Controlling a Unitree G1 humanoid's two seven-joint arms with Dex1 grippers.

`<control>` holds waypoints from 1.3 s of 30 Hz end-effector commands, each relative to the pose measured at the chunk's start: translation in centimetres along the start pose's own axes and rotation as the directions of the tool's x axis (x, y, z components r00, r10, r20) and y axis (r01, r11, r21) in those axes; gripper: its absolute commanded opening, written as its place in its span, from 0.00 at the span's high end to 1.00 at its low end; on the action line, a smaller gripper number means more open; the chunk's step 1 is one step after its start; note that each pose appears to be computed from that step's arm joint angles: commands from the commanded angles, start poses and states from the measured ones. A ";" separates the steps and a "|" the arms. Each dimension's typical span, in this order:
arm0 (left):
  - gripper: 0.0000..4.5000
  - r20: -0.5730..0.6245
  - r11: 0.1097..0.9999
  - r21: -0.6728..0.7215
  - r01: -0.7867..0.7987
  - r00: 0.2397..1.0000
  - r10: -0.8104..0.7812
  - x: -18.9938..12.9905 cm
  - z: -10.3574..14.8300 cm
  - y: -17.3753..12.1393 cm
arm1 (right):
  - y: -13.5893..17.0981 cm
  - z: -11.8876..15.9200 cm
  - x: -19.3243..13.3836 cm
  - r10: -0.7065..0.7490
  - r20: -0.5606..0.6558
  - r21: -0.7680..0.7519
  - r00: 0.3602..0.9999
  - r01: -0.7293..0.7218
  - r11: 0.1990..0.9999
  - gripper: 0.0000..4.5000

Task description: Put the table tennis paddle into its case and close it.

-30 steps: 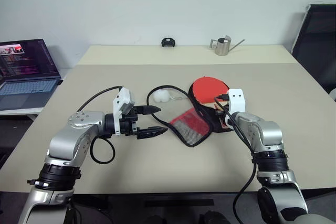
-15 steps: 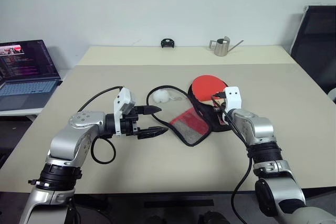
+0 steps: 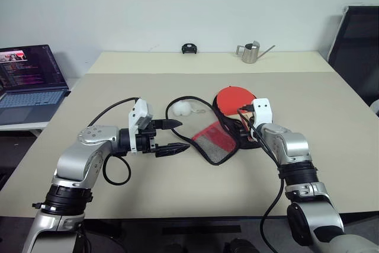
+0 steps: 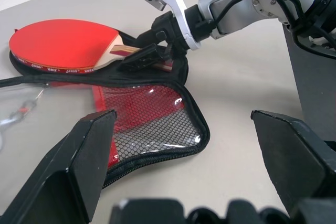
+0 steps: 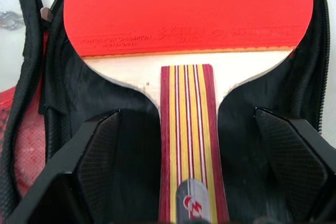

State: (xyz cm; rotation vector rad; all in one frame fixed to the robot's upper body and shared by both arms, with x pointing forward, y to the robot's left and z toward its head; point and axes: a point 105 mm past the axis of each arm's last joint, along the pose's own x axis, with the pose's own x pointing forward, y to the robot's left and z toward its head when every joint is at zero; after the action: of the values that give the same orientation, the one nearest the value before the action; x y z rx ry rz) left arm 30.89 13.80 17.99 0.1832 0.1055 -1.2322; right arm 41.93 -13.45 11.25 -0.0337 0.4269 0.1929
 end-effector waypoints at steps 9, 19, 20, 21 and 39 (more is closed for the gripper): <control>0.00 0.037 0.998 0.057 0.007 0.999 -0.009 0.1 1.7 -0.2 | -1.0 -0.9 -0.2 -0.024 -0.006 -0.053 1.000 0.023 0.998 0.29; 0.00 0.038 0.998 0.056 0.006 0.999 -0.008 0.1 1.6 -0.3 | -1.2 -1.2 -0.7 -0.027 -0.001 -0.076 1.000 0.027 0.997 0.74; 0.00 0.038 0.998 0.056 0.006 0.999 -0.008 0.1 1.6 -0.3 | -1.2 -1.1 -0.9 -0.027 0.002 -0.077 1.000 0.027 0.997 0.74; 0.00 0.038 0.998 0.056 0.006 0.999 -0.009 0.1 1.6 -0.2 | -1.2 -1.0 -1.1 -0.027 0.004 -0.078 1.000 0.027 0.997 0.74; 0.00 0.040 0.998 0.055 0.007 0.999 -0.009 0.2 1.5 -0.1 | -0.5 -0.9 -1.5 -0.010 0.006 -0.043 1.000 0.010 0.999 0.53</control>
State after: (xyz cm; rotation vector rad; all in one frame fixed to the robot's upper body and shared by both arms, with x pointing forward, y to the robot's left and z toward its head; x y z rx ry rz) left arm 30.95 13.53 18.01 0.1788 0.0983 -1.2348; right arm 40.13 -14.47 10.56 -0.0887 0.4346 0.1938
